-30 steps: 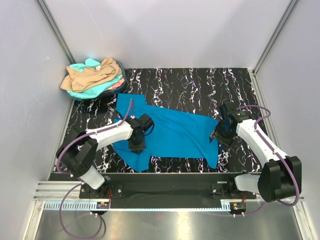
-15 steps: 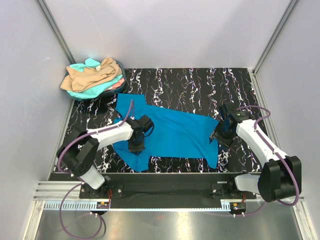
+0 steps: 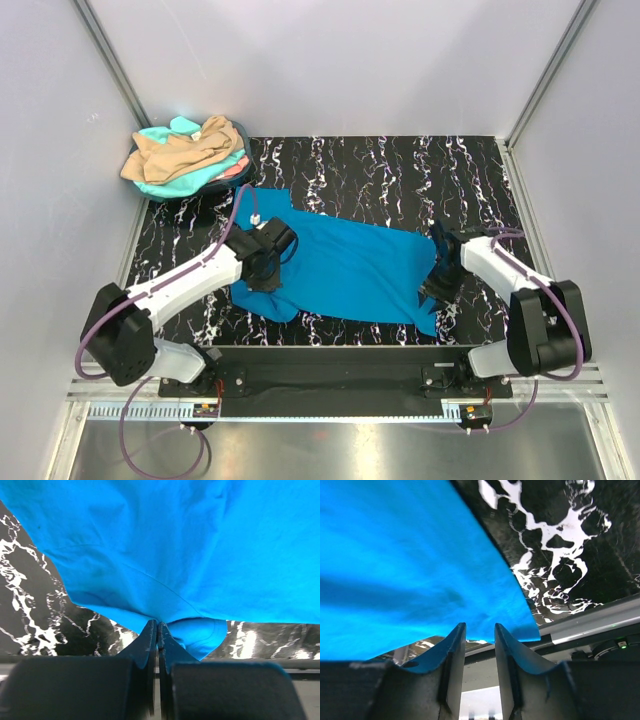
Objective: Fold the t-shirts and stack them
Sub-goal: Flatten the tshirt out
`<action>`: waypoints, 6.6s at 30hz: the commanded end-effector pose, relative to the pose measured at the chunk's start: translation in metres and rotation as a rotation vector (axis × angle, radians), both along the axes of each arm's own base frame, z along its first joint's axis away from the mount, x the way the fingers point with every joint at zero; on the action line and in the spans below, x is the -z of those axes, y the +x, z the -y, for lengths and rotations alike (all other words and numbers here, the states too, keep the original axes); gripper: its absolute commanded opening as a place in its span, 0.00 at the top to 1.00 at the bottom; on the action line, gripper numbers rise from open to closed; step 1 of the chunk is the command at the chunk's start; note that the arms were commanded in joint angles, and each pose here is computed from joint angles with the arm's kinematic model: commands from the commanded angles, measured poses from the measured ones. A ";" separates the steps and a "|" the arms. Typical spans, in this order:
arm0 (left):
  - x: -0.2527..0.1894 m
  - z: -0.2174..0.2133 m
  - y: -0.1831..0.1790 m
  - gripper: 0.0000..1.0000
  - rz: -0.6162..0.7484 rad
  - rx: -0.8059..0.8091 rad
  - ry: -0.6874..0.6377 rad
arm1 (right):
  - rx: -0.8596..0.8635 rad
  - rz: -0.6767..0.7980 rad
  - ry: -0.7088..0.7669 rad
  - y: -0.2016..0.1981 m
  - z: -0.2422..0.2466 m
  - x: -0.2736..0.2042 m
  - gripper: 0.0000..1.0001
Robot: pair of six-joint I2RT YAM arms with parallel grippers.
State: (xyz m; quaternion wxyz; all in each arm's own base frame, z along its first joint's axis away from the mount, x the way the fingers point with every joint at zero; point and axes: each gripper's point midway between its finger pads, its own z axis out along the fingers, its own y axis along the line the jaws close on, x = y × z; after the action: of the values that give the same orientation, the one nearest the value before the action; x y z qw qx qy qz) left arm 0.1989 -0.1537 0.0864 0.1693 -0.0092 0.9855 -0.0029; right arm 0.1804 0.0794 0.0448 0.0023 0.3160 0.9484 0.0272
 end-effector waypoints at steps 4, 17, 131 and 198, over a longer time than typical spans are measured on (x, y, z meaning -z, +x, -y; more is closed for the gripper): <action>0.003 -0.015 0.001 1.00 -0.037 0.053 0.048 | 0.057 -0.053 0.003 -0.015 -0.001 0.010 0.61; 0.043 -0.023 -0.003 0.85 -0.154 0.005 0.006 | 0.013 -0.079 0.022 0.012 -0.010 0.036 0.57; -0.452 -0.023 0.315 1.00 1.327 0.018 -0.391 | 0.312 1.097 -0.132 0.334 0.146 -0.354 1.00; -0.472 -0.043 0.236 1.00 1.439 0.310 -0.902 | 0.304 1.255 -0.063 0.276 0.160 -0.344 1.00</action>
State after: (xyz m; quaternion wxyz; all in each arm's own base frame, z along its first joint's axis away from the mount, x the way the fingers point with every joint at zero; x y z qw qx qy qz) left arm 0.4853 -0.0865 0.5971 0.7672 0.0058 0.4943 -0.4087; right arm 0.5007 -0.0748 0.4529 0.6189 0.3598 0.6557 0.2400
